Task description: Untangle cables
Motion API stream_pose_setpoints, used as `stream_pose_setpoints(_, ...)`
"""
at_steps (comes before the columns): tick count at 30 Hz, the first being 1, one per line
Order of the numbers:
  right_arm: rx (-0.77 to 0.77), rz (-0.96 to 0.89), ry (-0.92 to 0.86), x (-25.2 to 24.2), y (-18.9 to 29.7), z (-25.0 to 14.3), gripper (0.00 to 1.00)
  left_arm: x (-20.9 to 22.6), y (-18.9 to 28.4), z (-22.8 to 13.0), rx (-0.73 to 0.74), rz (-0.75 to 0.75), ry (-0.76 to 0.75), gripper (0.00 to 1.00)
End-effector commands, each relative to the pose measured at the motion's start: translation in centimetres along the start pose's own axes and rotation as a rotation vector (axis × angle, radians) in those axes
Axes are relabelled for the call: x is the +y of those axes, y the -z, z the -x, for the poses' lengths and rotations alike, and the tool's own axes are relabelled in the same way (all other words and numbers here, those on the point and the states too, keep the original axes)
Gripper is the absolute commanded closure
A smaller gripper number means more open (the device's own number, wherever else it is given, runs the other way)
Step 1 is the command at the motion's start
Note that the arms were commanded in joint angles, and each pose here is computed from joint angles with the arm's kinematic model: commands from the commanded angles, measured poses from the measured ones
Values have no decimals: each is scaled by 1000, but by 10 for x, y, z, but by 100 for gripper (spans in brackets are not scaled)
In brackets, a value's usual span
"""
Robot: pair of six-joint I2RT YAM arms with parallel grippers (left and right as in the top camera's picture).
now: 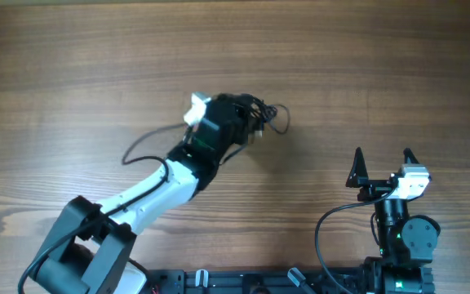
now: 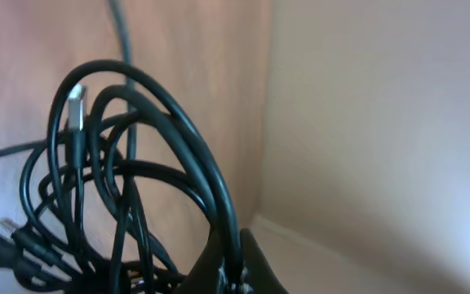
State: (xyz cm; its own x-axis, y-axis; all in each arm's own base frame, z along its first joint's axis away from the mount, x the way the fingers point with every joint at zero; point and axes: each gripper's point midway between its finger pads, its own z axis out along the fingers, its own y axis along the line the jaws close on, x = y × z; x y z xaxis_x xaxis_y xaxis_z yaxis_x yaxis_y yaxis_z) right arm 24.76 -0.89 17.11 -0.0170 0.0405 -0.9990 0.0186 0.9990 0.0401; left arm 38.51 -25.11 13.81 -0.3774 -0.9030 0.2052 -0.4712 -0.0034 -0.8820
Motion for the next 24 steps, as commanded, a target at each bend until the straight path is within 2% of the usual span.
stream_pose_setpoints(1, -1, 10, 11, 2, 0, 0, 0, 15, 5, -21, 16, 60, 351, 96)
stream_pose_setpoints(3, -1, 10, 11, 2, 0, 0, 0, 32, 7, -20, -6, 122, 349, 95)
stream_pose_setpoints(4, -1, 10, 11, 2, 0, 0, 0, 39, 8, -18, -21, 148, 344, 91)
stream_pose_setpoints(5, -1, 10, 12, 2, 0, 0, 0, 45, 9, -15, -35, 173, 337, 78)
stream_pose_setpoints(6, -1, 10, 11, 2, 0, 0, 0, 49, 10, -10, -52, 187, 307, 60)
stream_pose_setpoints(7, -1, 10, 11, 2, 0, 0, 0, 48, 9, -5, -58, 185, 216, 31)
stream_pose_setpoints(8, -1, 10, 11, 2, 0, 0, 0, 43, 8, -1, -53, 173, 123, 10)
stream_pose_setpoints(9, -1, 10, 11, 2, 0, 0, 0, 34, 7, 2, -36, 145, -4, 0)
stream_pose_setpoints(12, -1, 10, 11, 2, 0, 0, 0, -6, 9, 0, 11, 12, -395, 0)
stream_pose_setpoints(14, -1, 10, 11, 2, 0, 0, 0, -40, 19, -5, 10, -99, -810, 0)
stream_pose_setpoints(16, -1, 10, 11, 2, 0, 0, 0, -59, 31, -7, -47, -151, -1340, 0)
stream_pose_setpoints(17, -1, 10, 11, 2, 0, 0, 0, -60, 32, -7, -60, -153, -1489, 0)
stream_pose_setpoints(20, -1, 10, 11, 2, 0, 0, 0, -51, 28, -5, -62, -119, -1768, 6)
stream_pose_setpoints(24, -1, 10, 11, 2, 0, 0, 1, -24, 9, 0, -17, -54, -1937, 6)
